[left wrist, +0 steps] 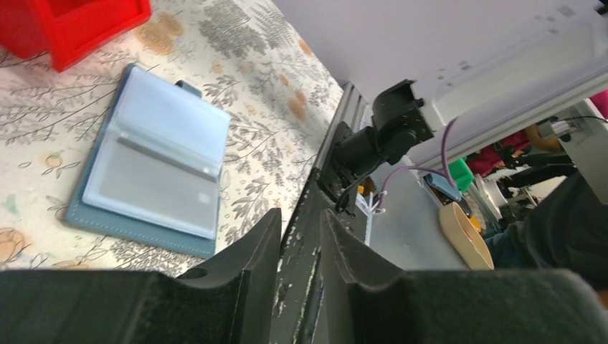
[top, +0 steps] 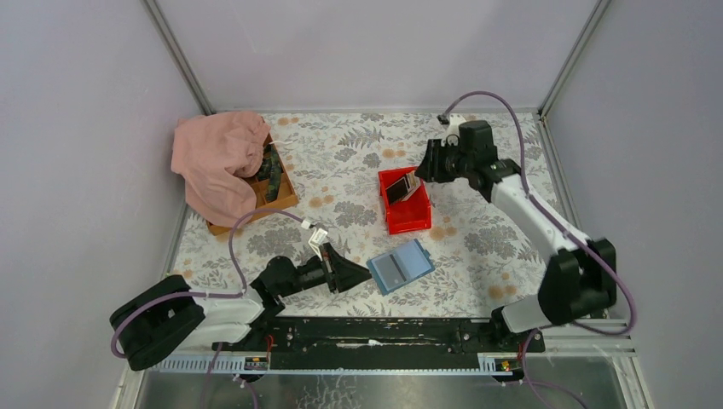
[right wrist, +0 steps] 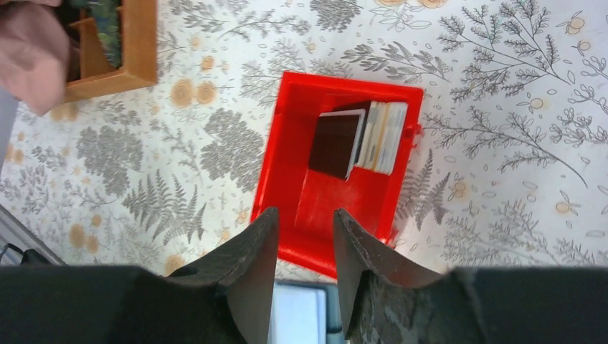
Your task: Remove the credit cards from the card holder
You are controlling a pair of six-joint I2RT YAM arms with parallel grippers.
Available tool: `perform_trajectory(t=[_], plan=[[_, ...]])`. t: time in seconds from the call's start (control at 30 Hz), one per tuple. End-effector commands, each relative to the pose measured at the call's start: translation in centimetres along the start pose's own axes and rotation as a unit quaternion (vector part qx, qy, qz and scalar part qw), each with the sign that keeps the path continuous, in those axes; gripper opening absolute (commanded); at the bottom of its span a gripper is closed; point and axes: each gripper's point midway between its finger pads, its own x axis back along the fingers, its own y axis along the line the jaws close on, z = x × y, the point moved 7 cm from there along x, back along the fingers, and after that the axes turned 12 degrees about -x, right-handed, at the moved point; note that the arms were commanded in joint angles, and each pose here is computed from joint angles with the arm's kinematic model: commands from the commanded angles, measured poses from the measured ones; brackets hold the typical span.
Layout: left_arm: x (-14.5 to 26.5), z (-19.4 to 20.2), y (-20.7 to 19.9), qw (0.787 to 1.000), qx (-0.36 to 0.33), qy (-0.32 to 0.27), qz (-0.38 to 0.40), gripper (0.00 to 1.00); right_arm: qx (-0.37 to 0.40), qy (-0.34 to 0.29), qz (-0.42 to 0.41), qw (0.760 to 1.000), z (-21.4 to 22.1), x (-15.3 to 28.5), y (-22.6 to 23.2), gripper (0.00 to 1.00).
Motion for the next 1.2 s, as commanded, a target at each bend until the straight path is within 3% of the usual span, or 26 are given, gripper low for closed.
perform_trajectory(t=[0.0, 0.07, 0.17, 0.23, 0.27, 0.3, 0.4, 0.5, 0.53, 0.63, 0.73, 1.17], plan=[[-0.7, -0.3, 0.7, 0.999, -0.009, -0.018, -0.025, 0.33, 0.01, -0.04, -0.006, 0.999, 2.9, 2.9, 2.1, 0.47], [-0.7, 0.0, 1.1, 0.999, 0.004, -0.019, -0.037, 0.32, 0.007, -0.024, 0.015, 1.0, 6.7, 3.3, 1.8, 0.54], [-1.1, 0.9, 1.9, 0.998, 0.019, -0.001, -0.06, 0.27, -0.008, -0.001, -0.01, 1.0, 11.8, 3.7, 1.9, 0.56], [-1.2, 1.5, 1.9, 0.998, 0.018, 0.005, -0.066, 0.15, -0.005, 0.004, -0.006, 1.0, 13.5, 4.3, 1.8, 0.55], [-1.3, 1.8, 1.8, 0.997, 0.017, 0.01, -0.069, 0.04, -0.003, 0.011, 0.014, 1.0, 14.2, 4.7, 1.2, 0.53], [-1.4, 2.2, 1.7, 0.997, 0.015, 0.017, -0.068, 0.0, -0.004, 0.013, 0.039, 0.999, 15.0, 5.0, 0.3, 0.49], [-2.2, 3.2, 1.1, 0.997, 0.01, 0.04, -0.06, 0.0, -0.021, 0.006, 0.094, 0.995, 17.2, 5.7, -2.2, 0.2], [-3.4, 3.7, 0.5, 0.998, 0.01, 0.051, -0.046, 0.0, -0.036, 0.021, 0.136, 0.99, 19.2, 5.4, -4.3, 0.09], [-3.8, 3.8, 0.3, 0.998, 0.011, 0.053, -0.037, 0.03, -0.04, 0.025, 0.145, 0.988, 19.6, 5.2, -4.6, 0.07], [-4.6, 3.8, -0.4, 0.999, 0.017, 0.046, -0.007, 0.41, -0.044, 0.037, 0.142, 0.988, 19.6, 5.0, -4.4, 0.06], [-4.5, 3.9, -0.5, 0.999, 0.027, 0.043, -0.001, 0.59, -0.049, 0.045, 0.157, 0.985, 20.1, 4.7, -4.8, 0.06], [-3.4, 4.4, 0.3, 0.998, 0.02, 0.05, -0.036, 0.65, -0.088, 0.081, 0.098, 0.988, 22.8, 3.2, -4.5, 0.0]])
